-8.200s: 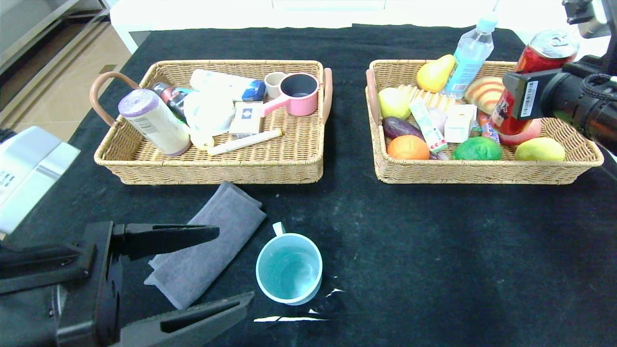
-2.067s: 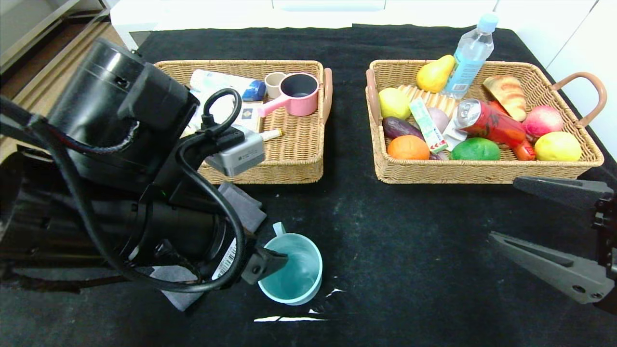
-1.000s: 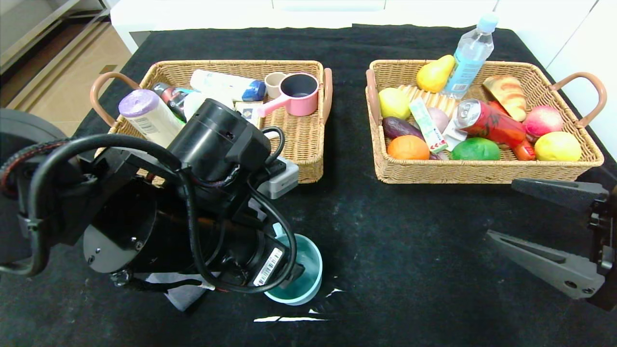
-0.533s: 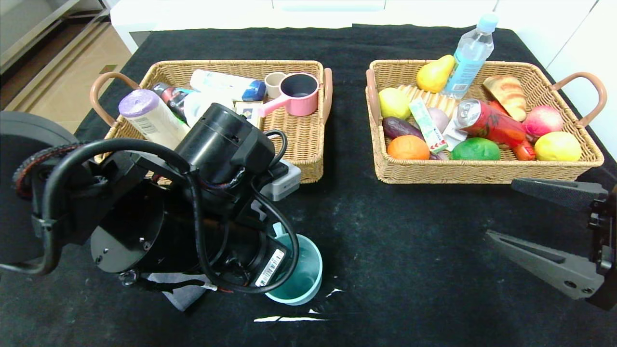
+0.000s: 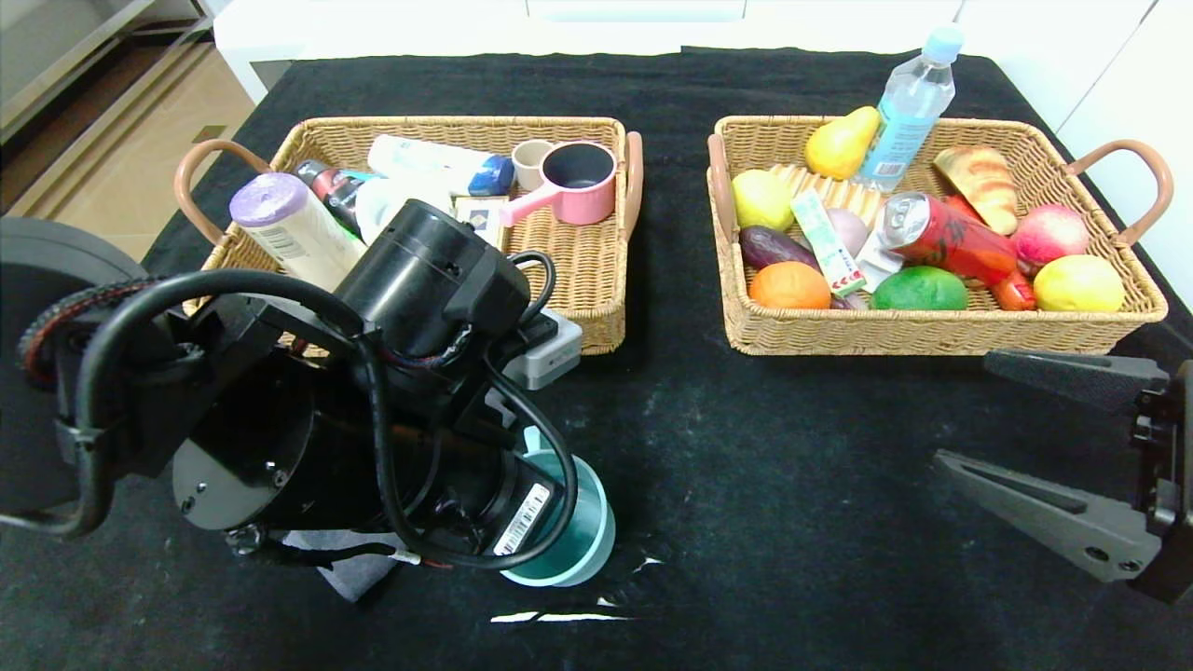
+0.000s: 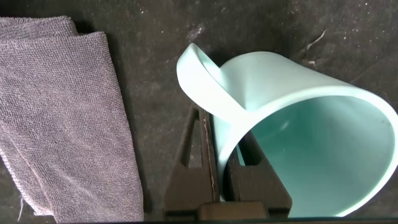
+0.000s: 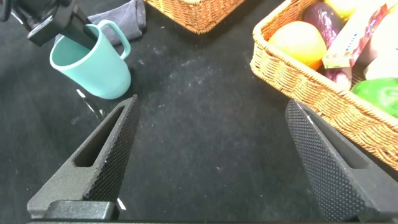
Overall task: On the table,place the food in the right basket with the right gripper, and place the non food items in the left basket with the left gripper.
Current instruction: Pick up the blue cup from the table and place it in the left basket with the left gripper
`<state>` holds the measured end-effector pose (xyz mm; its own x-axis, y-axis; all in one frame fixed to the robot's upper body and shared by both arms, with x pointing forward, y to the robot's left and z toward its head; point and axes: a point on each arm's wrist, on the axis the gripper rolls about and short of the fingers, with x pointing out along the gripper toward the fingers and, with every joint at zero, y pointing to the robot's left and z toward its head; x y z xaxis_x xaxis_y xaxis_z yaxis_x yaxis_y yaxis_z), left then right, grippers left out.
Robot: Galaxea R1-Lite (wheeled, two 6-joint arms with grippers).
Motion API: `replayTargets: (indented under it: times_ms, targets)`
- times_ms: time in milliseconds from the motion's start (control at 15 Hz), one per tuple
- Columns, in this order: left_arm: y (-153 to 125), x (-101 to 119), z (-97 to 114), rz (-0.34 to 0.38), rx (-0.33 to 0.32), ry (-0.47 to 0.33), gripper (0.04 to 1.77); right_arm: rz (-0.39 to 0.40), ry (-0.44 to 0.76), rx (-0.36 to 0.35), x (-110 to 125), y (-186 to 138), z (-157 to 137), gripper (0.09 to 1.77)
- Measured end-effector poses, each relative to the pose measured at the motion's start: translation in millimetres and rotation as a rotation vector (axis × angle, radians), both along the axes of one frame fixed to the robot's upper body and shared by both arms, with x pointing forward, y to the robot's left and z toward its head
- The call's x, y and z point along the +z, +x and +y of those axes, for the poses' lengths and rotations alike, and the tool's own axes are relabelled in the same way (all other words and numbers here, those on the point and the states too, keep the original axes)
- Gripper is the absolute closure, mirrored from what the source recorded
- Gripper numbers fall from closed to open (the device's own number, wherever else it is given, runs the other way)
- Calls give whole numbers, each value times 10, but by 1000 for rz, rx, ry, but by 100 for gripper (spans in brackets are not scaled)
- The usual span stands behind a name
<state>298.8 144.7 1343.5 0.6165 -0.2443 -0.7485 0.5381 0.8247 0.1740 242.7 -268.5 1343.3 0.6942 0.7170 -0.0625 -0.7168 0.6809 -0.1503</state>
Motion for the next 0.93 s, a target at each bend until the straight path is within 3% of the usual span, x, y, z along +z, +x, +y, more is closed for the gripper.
replayTargets:
  times_ms: [933]
  targets:
    - [-35,35,29,11,-16,-22,163,-4,-4,6,-10,-23,0,16]
